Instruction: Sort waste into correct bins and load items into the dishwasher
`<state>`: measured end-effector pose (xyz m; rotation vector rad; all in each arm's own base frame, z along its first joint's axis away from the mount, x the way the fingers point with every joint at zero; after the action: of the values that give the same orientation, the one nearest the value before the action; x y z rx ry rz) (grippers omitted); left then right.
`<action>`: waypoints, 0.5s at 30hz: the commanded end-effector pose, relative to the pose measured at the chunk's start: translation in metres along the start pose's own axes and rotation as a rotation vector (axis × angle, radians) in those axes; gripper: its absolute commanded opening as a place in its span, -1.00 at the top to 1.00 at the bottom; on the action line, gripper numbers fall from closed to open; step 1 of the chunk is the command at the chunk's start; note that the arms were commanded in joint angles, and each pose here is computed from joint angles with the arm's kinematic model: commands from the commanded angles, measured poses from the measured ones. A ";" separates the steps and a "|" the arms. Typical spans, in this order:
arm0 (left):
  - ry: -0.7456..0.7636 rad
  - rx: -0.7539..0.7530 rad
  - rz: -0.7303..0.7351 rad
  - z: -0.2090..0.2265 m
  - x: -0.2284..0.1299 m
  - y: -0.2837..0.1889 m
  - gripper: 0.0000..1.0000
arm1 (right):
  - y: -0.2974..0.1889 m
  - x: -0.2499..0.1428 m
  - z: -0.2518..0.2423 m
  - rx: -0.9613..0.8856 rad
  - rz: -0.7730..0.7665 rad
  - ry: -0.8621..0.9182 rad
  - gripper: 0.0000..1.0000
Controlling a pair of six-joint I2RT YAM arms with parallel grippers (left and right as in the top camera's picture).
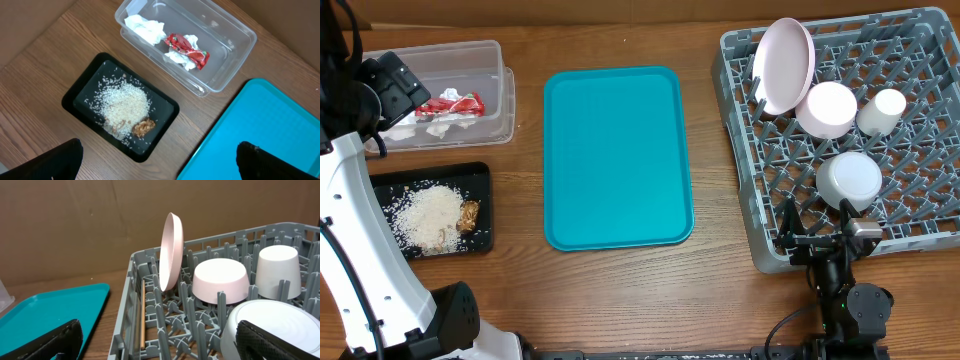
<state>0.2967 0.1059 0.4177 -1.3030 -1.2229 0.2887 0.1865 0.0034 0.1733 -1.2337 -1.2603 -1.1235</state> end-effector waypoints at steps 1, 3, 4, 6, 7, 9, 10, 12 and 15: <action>0.007 -0.017 -0.014 0.001 -0.008 -0.013 -1.00 | 0.000 -0.001 0.000 -0.004 -0.007 -0.004 -1.00; 0.021 -0.033 -0.017 0.004 -0.017 -0.024 -1.00 | 0.000 -0.002 0.000 -0.004 -0.006 -0.004 -1.00; 0.033 -0.040 -0.014 0.006 -0.023 -0.029 -1.00 | 0.000 -0.001 0.000 -0.004 -0.007 -0.004 -1.00; 0.064 -0.055 -0.002 0.009 -0.038 -0.037 -0.99 | 0.000 -0.001 0.000 -0.004 -0.007 -0.004 -1.00; 0.081 -0.060 0.007 0.011 -0.047 -0.040 -0.99 | 0.000 -0.002 0.000 -0.004 -0.006 -0.004 -1.00; 0.116 -0.071 0.025 0.018 -0.065 -0.047 -0.99 | 0.000 -0.002 0.000 -0.004 -0.006 -0.004 -1.00; 0.131 -0.078 0.031 0.023 -0.073 -0.051 -1.00 | 0.000 -0.001 0.000 -0.004 -0.007 -0.004 -1.00; 0.150 -0.091 0.034 0.035 -0.088 -0.059 -1.00 | 0.000 -0.001 0.000 -0.005 -0.007 -0.004 -1.00; 0.152 -0.106 0.024 0.058 -0.106 -0.070 -1.00 | 0.000 -0.001 0.000 -0.004 -0.007 -0.004 -1.00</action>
<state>0.1984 0.0376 0.4113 -1.4102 -1.0851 0.1504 0.1865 0.0034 0.1733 -1.2335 -1.2600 -1.1237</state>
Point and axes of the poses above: each gripper's point midway between its finger pads, its own y axis out along the fingers, its own z axis along the line the jaws close on, x = y × z, the point moved 6 cm from there along -y, back along the fingers, and after that the axes turned 14 degrees about -y, right-handed, at the moved point
